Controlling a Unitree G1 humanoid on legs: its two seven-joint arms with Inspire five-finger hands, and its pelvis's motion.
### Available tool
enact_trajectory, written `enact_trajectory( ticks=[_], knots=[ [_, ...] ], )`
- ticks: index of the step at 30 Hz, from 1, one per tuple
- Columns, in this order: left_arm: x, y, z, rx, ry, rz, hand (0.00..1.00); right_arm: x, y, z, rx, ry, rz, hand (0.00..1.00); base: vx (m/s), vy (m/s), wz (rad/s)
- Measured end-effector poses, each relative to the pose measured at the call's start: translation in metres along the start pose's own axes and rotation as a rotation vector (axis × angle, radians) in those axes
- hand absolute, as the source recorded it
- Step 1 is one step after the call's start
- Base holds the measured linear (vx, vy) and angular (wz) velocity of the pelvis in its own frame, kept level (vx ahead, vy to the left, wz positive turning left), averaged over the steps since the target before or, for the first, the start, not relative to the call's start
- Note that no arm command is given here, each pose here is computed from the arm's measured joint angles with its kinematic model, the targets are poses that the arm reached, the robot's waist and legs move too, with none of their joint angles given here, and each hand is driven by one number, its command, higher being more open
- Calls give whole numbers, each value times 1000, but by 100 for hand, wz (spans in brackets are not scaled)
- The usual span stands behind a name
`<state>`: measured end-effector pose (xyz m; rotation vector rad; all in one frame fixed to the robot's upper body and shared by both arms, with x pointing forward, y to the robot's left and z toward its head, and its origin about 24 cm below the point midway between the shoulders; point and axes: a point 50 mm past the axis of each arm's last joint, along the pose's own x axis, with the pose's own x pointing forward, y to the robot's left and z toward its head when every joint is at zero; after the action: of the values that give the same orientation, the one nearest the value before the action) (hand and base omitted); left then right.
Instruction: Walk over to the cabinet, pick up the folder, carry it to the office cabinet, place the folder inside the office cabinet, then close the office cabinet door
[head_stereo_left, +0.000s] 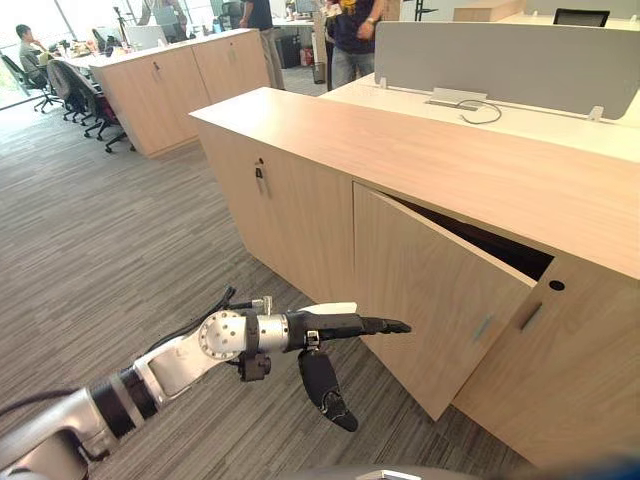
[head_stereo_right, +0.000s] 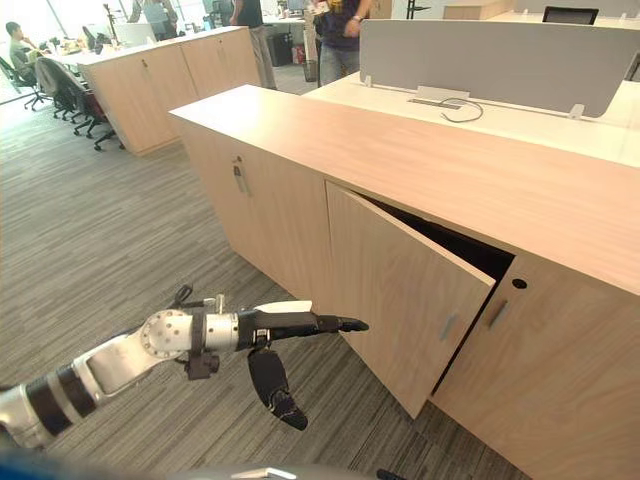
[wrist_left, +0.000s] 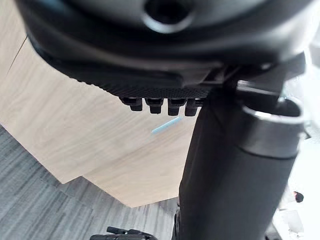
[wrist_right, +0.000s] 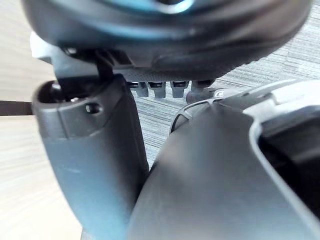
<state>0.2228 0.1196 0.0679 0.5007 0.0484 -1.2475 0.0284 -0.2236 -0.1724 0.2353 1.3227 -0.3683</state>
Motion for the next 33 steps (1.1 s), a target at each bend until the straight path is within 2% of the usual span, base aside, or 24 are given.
enact_trajectory(
  ticks=[2,3,5,6,7,8,10,14,18,20,23,27,31,33],
  knots=[
    [1,-9,-9,-113,-37,65,100,1,4,1,-12,-5,11,100,-2,-37,-25],
    [3,-18,-24,-278,-75,161,100,1,9,3,-47,-11,24,100,-13,-26,-42],
    [8,-27,-48,-490,-102,307,100,1,14,3,-75,-16,36,100,-15,-28,-45],
    [14,-35,-69,-662,-100,444,100,2,17,3,-77,-18,44,100,-16,-34,-51],
    [15,-44,-94,-822,-61,590,100,2,20,2,-79,-20,46,100,-10,-33,-53],
    [13,-50,-105,-889,-29,660,100,2,22,3,-78,-22,47,100,21,-41,-59],
    [-2,-80,-148,-1140,125,872,100,2,23,2,-71,-22,39,100,47,-43,-69],
    [-32,-130,-188,-1467,292,1147,100,2,26,8,-62,-39,28,100,86,-113,-54],
    [-46,-163,-198,-1604,389,1320,100,2,21,26,-68,-100,-13,100,95,-79,-61],
    [-46,-166,-198,-1601,421,1373,100,2,13,32,-77,-108,-45,100,32,123,-90],
    [-38,-180,-196,-1571,530,1359,100,1,12,40,-125,-133,-71,100,-15,203,-51],
    [-49,-190,-198,-1543,624,1405,100,2,20,37,-146,-126,-54,100,-2,108,-7],
    [-55,-201,-198,-1557,684,1441,100,2,32,36,20,-132,-28,100,63,6,-20],
    [-48,-196,-197,-1492,712,1373,100,2,43,36,108,-146,-6,100,113,-69,-10]
  ],
)
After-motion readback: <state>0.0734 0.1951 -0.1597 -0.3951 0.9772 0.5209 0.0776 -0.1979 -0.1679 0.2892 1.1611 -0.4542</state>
